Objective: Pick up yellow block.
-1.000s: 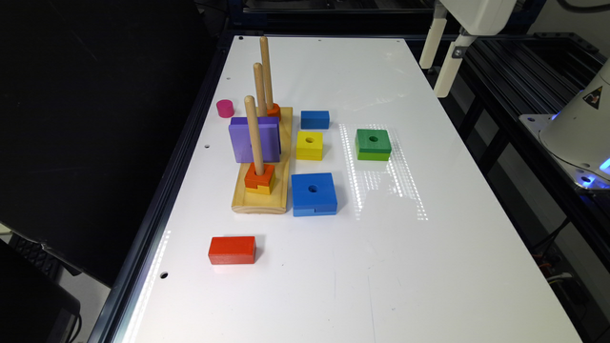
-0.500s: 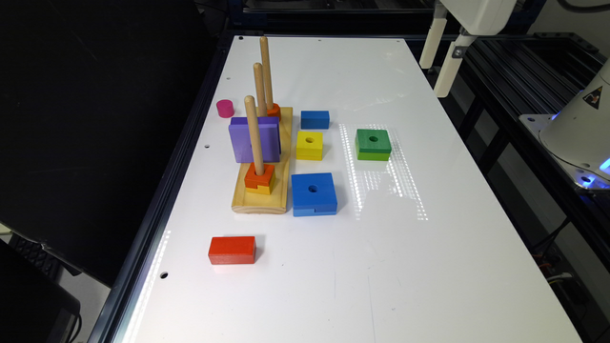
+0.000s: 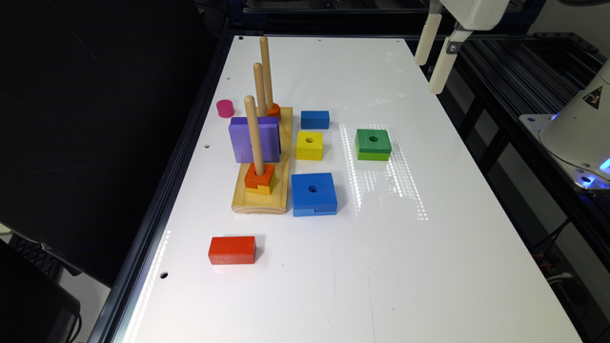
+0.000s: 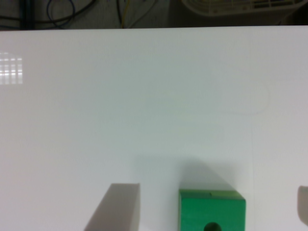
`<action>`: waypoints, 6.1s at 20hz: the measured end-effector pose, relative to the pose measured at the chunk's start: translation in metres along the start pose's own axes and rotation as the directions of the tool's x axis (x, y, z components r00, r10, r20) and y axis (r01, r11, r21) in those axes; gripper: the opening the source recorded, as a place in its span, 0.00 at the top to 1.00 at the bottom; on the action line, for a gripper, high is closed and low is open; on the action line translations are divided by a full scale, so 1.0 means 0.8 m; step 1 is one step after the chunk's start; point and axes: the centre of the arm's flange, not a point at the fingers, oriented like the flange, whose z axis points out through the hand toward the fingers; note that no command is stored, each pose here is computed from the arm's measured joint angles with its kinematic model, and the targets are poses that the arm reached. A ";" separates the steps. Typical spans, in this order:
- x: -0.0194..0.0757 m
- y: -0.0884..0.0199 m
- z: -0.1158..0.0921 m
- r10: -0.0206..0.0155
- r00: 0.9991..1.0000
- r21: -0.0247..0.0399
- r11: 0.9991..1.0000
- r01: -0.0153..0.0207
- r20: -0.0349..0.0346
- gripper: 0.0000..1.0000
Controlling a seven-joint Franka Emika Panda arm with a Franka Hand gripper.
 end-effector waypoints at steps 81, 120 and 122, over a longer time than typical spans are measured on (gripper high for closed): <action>0.123 -0.139 0.029 -0.006 1.000 0.006 1.000 0.006 0.002 0.00; 0.141 -0.164 0.106 -0.008 1.000 0.005 1.000 0.008 0.013 0.00; 0.140 -0.164 0.108 -0.008 1.000 0.003 1.000 0.008 0.015 0.00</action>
